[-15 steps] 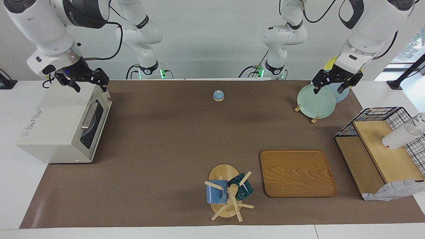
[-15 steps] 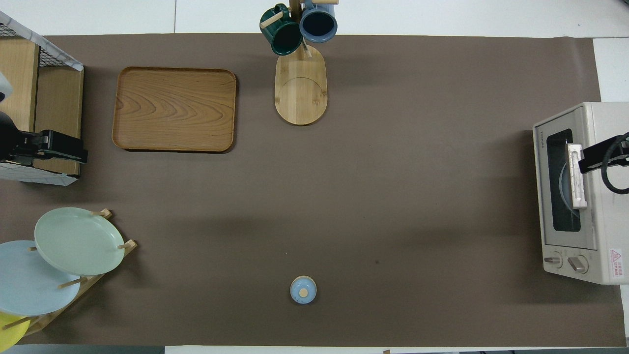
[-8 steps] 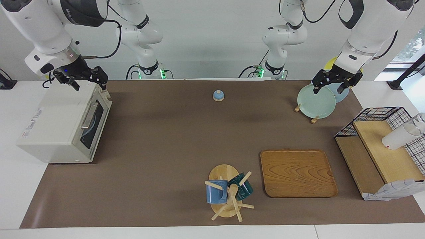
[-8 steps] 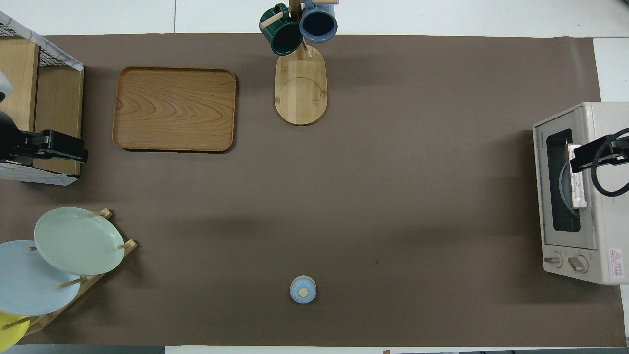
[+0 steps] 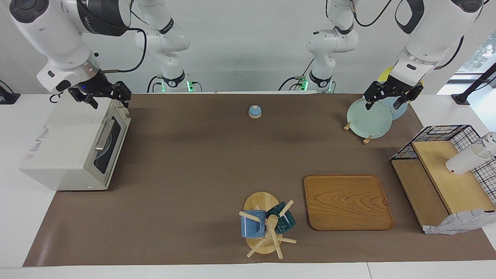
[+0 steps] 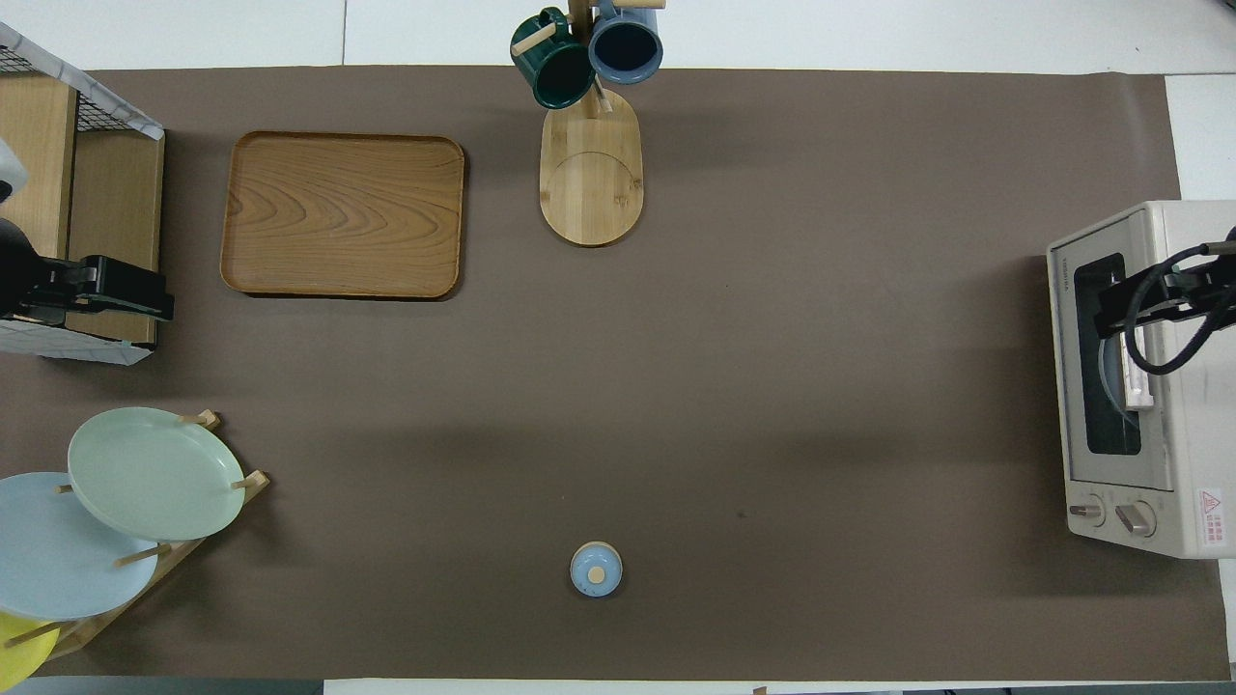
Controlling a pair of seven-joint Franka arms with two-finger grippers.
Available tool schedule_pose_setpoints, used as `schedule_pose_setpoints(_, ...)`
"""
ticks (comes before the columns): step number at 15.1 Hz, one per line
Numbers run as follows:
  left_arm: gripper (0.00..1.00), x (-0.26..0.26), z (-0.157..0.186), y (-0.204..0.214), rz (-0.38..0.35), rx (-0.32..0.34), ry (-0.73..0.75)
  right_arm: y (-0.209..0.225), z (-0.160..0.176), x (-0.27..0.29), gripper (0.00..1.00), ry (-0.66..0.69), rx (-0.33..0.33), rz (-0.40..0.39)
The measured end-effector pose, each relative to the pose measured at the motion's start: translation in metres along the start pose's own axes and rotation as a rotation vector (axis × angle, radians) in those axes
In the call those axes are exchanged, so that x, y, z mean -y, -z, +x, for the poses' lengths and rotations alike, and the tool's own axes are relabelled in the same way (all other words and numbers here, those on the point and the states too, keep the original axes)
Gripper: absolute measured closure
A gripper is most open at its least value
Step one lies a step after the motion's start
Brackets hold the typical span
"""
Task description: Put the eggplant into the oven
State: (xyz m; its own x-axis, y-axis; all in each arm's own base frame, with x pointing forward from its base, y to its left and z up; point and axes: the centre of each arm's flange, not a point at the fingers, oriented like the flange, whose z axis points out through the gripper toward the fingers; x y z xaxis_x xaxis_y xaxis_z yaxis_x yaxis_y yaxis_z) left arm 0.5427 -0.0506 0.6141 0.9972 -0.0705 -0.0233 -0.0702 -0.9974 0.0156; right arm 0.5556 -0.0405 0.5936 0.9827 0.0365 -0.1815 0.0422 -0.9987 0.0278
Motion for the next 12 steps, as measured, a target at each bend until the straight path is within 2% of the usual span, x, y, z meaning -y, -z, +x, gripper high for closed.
schedule_pose_setpoints(12, 0.0, 0.0, 0.0, 0.0, 0.0, -0.001, -0.001, 0.016, -0.019, -0.001, 0.0, -0.002, -0.031, 0.003)
